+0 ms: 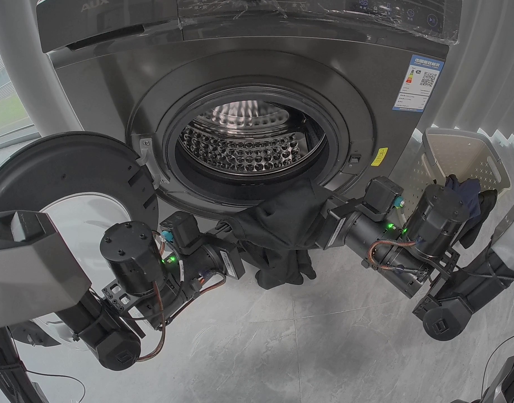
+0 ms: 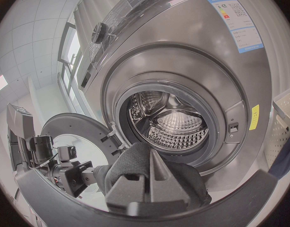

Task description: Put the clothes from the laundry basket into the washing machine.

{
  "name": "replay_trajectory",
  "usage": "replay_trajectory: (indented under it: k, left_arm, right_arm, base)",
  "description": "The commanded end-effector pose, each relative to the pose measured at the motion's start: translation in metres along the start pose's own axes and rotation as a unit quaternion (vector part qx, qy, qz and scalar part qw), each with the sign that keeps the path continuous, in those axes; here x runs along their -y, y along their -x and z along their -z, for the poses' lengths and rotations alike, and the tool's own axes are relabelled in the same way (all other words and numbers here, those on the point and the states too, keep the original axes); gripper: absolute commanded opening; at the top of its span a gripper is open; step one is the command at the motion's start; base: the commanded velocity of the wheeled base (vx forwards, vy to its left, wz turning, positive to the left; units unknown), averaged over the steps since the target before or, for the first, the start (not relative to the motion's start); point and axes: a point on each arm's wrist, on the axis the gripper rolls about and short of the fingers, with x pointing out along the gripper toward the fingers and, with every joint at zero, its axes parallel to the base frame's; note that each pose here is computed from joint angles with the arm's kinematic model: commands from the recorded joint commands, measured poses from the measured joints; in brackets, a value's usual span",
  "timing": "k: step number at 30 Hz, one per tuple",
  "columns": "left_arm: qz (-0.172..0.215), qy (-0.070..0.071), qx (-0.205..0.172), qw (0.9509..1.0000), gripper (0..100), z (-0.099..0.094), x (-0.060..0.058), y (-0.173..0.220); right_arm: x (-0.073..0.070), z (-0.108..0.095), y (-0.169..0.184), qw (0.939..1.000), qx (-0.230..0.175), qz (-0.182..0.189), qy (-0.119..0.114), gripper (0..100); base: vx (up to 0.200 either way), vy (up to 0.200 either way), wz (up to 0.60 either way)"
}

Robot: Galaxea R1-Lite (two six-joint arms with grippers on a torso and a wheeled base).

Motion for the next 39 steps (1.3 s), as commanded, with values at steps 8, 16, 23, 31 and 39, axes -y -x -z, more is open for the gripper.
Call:
replay_trajectory:
  k: [8, 16, 23, 31, 39]
  left_arm:
    - [-0.002, -0.001, 0.001, 1.0, 0, -0.003, 0.0, 0.005]
    - [-0.005, -0.005, -0.036, 0.9993, 100, 0.018, -0.004, 0.004]
    - [-0.015, -0.006, -0.059, 0.9981, 100, 0.036, -0.011, -0.002]
    - [-0.011, -0.005, -0.065, 0.9978, 100, 0.053, -0.012, -0.02]
    - [-0.017, -0.007, -0.066, 0.9977, 100, 0.064, -0.017, -0.031]
  right_arm:
    - [-0.001, 0.002, 0.005, 1.0, -0.008, -0.001, -0.002, 0]
    - [-0.007, 0.002, 0.004, 0.9999, -0.006, -0.009, -0.003, 0]
    - [-0.012, 0.001, 0.004, 0.9998, -0.004, -0.016, -0.005, 0]
    - [-0.014, 0.001, 0.003, 0.9998, -0.004, -0.02, -0.009, 0]
    - [-0.015, 0.001, 0.004, 0.9997, -0.004, -0.021, -0.009, 0]
  base:
    - [0.0, 0.0, 0.0]
    - [0.0, 0.0, 0.0]
    - [0.0, 0.0, 0.0]
    - [0.0, 0.0, 0.0]
    - [0.0, 0.0, 0.0]
